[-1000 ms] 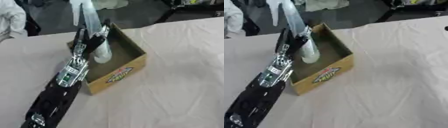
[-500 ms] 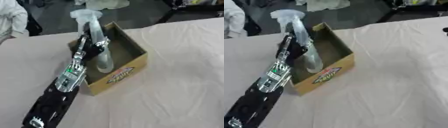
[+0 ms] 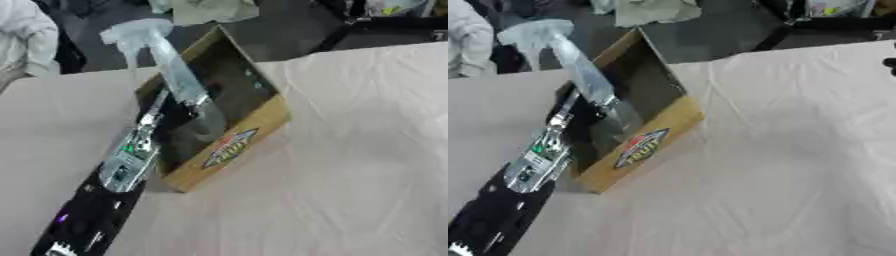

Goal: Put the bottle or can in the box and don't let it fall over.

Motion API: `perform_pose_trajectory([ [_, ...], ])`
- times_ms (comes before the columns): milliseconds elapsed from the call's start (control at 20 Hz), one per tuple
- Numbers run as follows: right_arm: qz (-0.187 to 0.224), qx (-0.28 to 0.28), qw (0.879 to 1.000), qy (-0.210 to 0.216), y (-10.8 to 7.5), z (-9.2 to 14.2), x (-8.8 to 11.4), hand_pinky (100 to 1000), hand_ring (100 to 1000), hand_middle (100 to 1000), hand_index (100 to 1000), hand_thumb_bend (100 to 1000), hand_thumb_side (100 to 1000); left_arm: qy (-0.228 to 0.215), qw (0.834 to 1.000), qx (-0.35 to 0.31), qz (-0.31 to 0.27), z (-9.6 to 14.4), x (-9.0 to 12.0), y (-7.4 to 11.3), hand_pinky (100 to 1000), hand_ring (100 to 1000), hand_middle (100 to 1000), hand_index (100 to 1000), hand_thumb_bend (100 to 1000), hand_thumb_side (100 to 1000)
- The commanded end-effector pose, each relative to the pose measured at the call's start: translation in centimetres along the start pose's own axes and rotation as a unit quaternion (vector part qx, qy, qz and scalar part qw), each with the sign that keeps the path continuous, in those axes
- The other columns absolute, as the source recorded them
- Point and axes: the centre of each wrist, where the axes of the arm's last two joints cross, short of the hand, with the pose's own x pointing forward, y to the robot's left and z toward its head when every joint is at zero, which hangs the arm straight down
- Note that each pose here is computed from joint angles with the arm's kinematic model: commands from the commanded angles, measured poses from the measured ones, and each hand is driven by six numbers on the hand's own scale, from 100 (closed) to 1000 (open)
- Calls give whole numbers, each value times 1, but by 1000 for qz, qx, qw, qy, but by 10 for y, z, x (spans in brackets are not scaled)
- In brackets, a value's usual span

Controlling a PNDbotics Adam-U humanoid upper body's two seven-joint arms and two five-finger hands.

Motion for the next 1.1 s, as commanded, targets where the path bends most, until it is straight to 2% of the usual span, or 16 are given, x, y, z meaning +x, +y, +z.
perform_pose_trajectory([
  [50, 4, -5, 1000, -15, -7, -4, 11, 871, 745, 785, 846, 100, 771, -7, 1000, 6, -17, -2, 8, 15, 937, 884, 861, 827, 622, 602],
  [650, 6, -3, 1000, -14, -8, -4, 10, 871, 745, 785, 846, 100, 768, -44, 999, 13, -8, -15, 44, 23, 931, 884, 860, 820, 612, 630],
  [1100, 3, -4, 1000, -13, -9, -4, 9, 870, 744, 785, 846, 100, 771, -19, 999, -3, -34, -12, 43, 27, 942, 894, 859, 822, 613, 604],
])
